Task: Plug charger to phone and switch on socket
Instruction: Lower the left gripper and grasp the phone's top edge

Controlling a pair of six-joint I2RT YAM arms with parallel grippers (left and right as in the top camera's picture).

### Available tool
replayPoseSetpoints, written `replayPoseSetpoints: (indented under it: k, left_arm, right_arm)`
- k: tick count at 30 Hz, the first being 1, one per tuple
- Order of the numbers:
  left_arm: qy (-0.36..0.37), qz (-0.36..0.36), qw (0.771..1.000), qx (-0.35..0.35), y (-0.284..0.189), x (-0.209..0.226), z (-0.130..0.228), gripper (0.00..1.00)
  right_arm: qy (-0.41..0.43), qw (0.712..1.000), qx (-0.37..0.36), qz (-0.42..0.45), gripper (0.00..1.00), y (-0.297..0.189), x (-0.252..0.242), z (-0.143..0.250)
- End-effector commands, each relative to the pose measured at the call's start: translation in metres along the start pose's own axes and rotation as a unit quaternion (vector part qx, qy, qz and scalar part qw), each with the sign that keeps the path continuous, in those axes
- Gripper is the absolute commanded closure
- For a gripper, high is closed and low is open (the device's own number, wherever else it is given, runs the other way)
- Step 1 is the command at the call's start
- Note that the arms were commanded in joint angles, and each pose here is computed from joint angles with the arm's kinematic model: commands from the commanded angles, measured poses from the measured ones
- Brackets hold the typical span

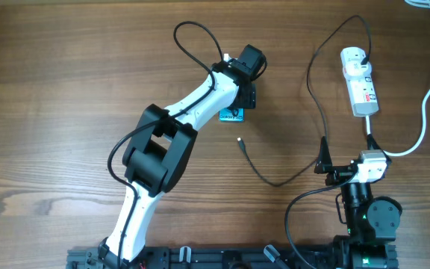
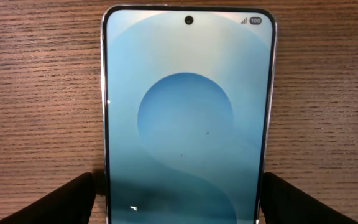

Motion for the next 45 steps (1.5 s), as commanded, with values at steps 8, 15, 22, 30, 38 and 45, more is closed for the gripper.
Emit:
replayPoseSetpoints:
  k: [8,15,22,30,38,45]
  left_arm:
    - [-0.003,0.001,1.000,0.017,0.014,0.000,0.005,0.16]
    - [-0.004,0.001,1.000,0.017,0.014,0.001,0.005,0.25]
    - [-0.004,0.001,1.000,0.017,0.014,0.001,0.004,0.32]
    - [-0.007,0.008,1.000,0.001,-0.001,0.001,-0.002,0.33]
    - [-0.029,0.023,0.999,-0.018,-0.042,0.004,-0.008,0.32]
    - [-0.028,0.038,0.999,-0.005,-0.047,0.003,-0.005,0.33]
  right_arm:
    - [0.007,1.000,-0.003,0.000,0.00,0.000,0.000,-0.001]
    - [0.007,1.000,-0.003,0.000,0.00,0.000,0.000,-0.001]
    - [0.007,1.000,-0.002,0.000,0.00,0.000,0.000,0.000]
    - [0.007,1.000,0.000,0.000,0.00,0.000,0.000,0.000]
    - [0.007,1.000,0.000,0.000,0.00,0.000,0.000,0.000]
    - [0.007,1.000,0.000,0.000,0.00,0.000,0.000,0.000]
Point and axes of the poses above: each gripper's point midway between its finger pads, its own y axis out along the fingers, its own x axis along the line the jaws close on, z = x × y, the point moved 9 cm from there along -y, back along the fingers, and after that the axes turned 9 degrees about y, right-handed, at the moved point
